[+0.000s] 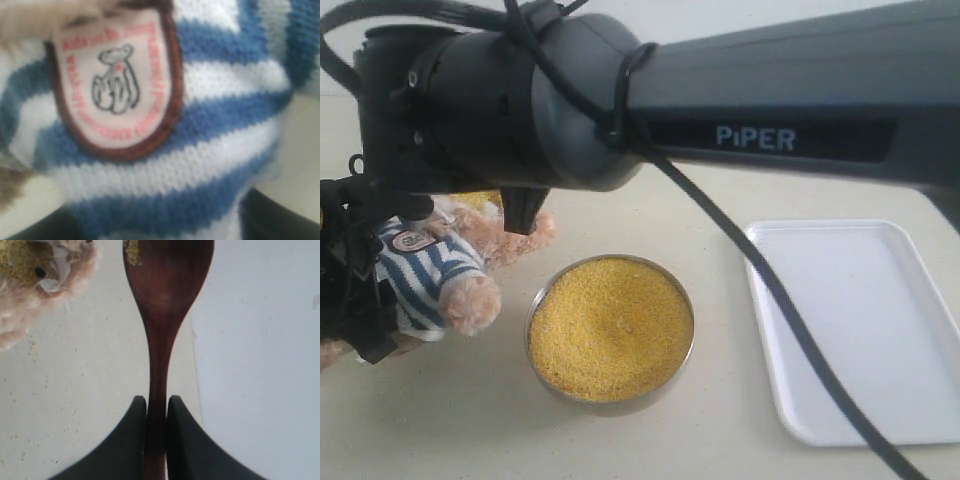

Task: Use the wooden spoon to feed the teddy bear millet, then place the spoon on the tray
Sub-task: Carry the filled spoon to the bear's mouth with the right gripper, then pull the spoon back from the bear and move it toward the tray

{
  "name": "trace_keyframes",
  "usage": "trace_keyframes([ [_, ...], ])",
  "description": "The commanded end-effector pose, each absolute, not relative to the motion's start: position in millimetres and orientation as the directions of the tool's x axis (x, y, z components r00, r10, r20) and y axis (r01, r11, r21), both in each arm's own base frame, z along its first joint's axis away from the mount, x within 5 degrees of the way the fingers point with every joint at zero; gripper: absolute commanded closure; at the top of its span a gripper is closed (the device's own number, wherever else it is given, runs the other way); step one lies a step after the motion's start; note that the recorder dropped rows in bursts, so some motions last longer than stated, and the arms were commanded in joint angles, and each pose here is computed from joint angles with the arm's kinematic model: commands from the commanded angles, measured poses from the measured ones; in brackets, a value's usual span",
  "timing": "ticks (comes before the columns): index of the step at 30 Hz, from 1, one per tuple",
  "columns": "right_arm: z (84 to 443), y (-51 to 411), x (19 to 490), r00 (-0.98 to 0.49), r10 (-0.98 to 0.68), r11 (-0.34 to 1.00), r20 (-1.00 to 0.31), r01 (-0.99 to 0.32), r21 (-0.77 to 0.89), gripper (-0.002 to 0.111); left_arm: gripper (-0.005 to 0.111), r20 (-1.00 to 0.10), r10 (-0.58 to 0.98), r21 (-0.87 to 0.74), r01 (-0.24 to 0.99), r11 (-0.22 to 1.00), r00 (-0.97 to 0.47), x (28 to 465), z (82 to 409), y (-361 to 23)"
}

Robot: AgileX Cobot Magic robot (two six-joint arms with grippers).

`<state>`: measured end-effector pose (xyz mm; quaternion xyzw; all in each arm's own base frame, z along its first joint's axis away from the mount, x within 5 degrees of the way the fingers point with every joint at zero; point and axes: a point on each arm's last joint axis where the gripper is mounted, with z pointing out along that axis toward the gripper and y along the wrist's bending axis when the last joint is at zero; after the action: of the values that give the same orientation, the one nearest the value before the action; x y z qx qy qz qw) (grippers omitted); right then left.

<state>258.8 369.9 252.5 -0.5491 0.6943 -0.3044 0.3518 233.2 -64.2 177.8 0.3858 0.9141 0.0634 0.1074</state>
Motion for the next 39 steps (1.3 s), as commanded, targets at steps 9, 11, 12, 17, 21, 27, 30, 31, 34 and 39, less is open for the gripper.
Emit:
trace_keyframes([
  [9, 249.2, 371.2, 247.5, -0.105, -0.982, 0.188, -0.157, -0.464, -0.866, 0.109, 0.103, -0.187, 0.716, 0.211, 0.684, 0.698, -0.673, 235.5, 182.0, -66.8],
  [11, 249.3, 371.4, 247.6, -0.103, -0.982, 0.187, -0.157, -0.463, -0.866, 0.109, 0.103, -0.187, 0.716, 0.211, 0.684, 0.698, -0.673, 235.5, 182.0, -66.8],
  [12, 249.3, 371.6, 247.6, -0.101, -0.982, 0.187, -0.158, -0.464, -0.866, 0.109, 0.103, -0.187, 0.716, 0.211, 0.684, 0.698, -0.673, 235.5, 182.0, -66.8],
  [17, 248.4, 372.6, 247.6, -0.101, -0.980, 0.201, -0.174, -0.465, -0.862, 0.109, 0.103, -0.187, 0.716, 0.211, 0.684, 0.698, -0.673, 235.5, 182.0, -66.8],
  [21, 242.2, 373.9, 248.3, -0.104, -0.982, 0.190, -0.160, -0.470, -0.862, 0.109, 0.103, -0.187, 0.716, 0.211, 0.684, 0.698, -0.673, 235.5, 182.0, -66.8],
  [27, 244.1, 372.6, 247.8, -0.113, -0.980, 0.198, -0.163, -0.471, -0.860, 0.109, 0.103, -0.187, 0.716, 0.211, 0.684, 0.698, -0.673, 235.5, 182.0, -66.8],
  [30, 252.9, 369.6, 246.0, -0.124, -0.970, 0.245, -0.211, -0.497, -0.833, 0.109, 0.103, -0.187, 0.716, 0.211, 0.684, 0.698, -0.673, 235.5, 182.0, -66.8],
  [31, 257.3, 367.2, 246.4, -0.132, -0.961, 0.277, -0.244, -0.518, -0.809, 0.109, 0.103, -0.187, 0.716, 0.211, 0.684, 0.698, -0.673, 235.5, 182.0, -66.8],
  [34, 273.6, 354.6, 250.8, -0.188, -0.918, 0.390, -0.349, -0.586, -0.711, 0.109, 0.103, -0.187, 0.716, 0.211, 0.684, 0.698, -0.673, 235.5, 182.0, -66.8],
  [39, 294.0, 316.7, 267.4, -0.366, -0.828, 0.549, -0.424, -0.679, -0.487, 0.109, 0.103, -0.187, 0.716, 0.211, 0.684, 0.698, -0.673, 235.5, 182.0, -66.8],
])
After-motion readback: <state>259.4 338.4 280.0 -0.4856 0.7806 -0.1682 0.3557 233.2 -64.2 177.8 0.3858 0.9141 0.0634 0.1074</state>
